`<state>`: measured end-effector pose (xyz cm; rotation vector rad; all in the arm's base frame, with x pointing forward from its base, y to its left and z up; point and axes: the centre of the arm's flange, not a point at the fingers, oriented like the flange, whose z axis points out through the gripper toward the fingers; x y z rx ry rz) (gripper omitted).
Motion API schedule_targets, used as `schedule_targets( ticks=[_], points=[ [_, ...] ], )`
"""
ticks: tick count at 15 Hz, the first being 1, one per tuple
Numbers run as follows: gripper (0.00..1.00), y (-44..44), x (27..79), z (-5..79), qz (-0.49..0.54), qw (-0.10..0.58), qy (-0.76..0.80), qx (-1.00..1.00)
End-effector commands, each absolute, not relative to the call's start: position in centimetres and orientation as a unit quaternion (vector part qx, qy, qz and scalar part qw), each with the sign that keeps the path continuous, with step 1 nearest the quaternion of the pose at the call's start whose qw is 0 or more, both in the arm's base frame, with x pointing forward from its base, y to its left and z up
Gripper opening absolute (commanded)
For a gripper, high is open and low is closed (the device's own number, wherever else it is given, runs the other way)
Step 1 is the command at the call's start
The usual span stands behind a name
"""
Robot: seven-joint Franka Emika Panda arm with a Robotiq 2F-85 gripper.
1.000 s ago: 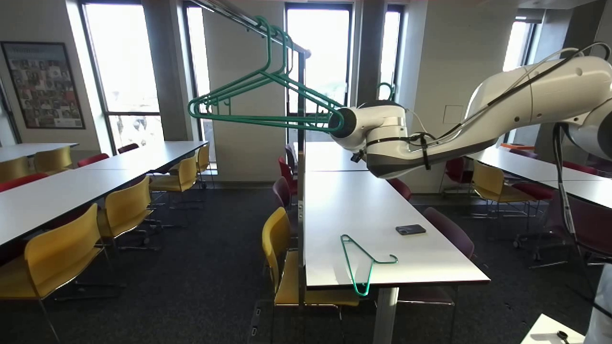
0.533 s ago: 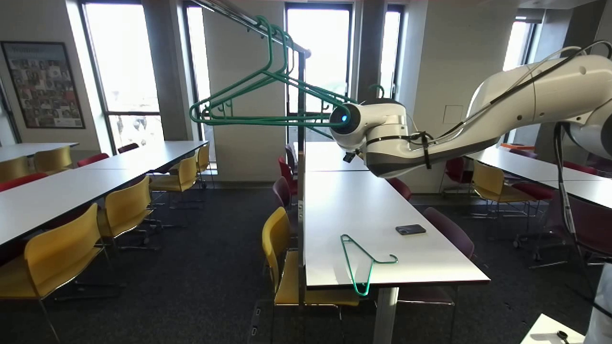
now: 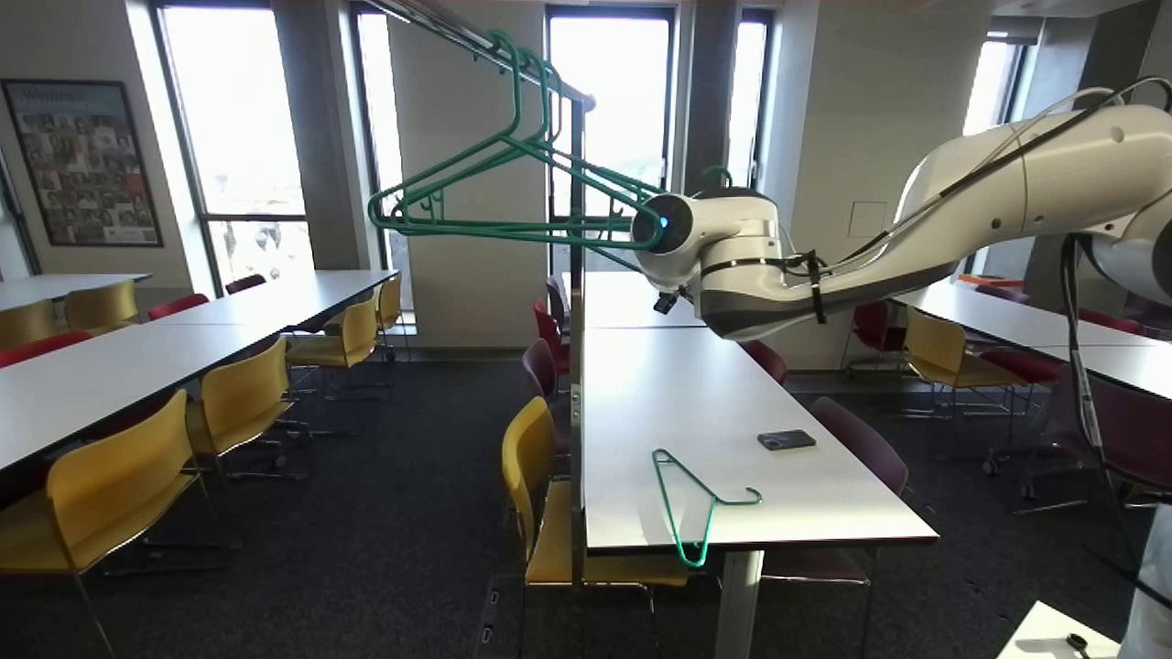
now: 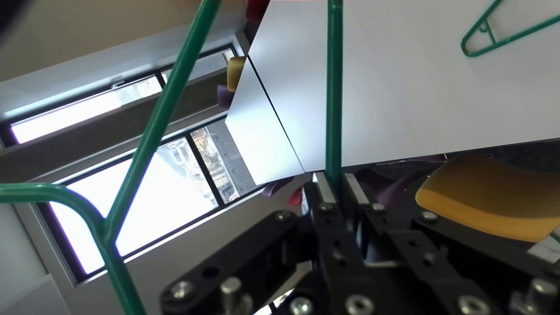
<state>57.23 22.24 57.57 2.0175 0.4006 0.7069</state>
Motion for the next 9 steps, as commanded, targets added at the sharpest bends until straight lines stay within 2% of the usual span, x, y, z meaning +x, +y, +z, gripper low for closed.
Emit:
schedule_targets(
  ticks=[1, 2, 3, 9],
  points=[
    [0.10, 22.2, 57.2, 57.6, 0.288, 0.465, 0.163, 0.821],
    [0.10, 22.2, 57.2, 57.6, 0.288, 0.465, 0.163, 0.821],
    [0.02, 22.2, 57.2, 57.6, 0.288, 0.465, 0.163, 0.821],
    [0.02, 24.2, 58.1, 66.1, 0.298, 0.586, 0.180, 0.732]
  ],
)
